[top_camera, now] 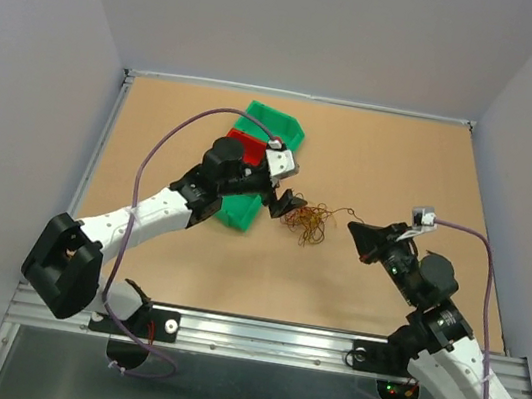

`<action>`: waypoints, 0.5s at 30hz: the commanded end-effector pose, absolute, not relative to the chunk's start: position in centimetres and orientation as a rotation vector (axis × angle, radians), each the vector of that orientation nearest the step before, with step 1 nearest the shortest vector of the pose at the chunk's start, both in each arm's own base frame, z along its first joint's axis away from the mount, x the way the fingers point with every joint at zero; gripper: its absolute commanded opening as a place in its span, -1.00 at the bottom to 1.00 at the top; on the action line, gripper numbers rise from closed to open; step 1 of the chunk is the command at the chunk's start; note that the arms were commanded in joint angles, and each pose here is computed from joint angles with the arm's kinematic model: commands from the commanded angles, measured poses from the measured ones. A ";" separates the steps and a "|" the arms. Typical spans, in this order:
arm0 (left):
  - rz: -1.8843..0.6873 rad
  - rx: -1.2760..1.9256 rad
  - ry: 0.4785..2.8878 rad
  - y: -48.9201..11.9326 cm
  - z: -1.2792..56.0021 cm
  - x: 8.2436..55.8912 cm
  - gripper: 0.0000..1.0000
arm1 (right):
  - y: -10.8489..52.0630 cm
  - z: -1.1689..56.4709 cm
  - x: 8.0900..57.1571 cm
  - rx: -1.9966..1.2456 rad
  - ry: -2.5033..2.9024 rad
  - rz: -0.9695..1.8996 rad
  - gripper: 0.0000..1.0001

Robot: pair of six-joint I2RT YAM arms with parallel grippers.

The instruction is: Untangle the cables

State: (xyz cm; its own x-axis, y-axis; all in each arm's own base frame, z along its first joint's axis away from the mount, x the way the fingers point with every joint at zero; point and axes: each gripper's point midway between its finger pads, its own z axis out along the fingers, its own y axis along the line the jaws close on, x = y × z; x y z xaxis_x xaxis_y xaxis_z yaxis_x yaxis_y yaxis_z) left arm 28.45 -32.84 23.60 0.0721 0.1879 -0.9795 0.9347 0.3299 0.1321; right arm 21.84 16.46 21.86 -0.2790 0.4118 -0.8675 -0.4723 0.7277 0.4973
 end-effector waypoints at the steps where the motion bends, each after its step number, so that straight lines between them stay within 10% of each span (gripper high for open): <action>1: -0.861 1.183 1.306 -33.9 23.9 26.6 0.98 | 17.6 30.8 21.9 -0.134 1.463 0.909 -0.99; 15: -1.131 1.235 1.165 -41.9 29.3 25.5 0.83 | 23.7 43.3 24.5 -0.330 1.378 1.076 -0.99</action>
State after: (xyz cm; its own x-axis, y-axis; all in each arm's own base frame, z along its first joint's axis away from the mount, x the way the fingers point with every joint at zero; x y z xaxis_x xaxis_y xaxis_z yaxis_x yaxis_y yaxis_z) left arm 27.74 -39.12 22.87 0.0025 0.1531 -0.9882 0.9873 0.1568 0.0268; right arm 25.05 22.75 38.06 -0.2301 0.3792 -0.8963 -0.6905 0.5853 0.4249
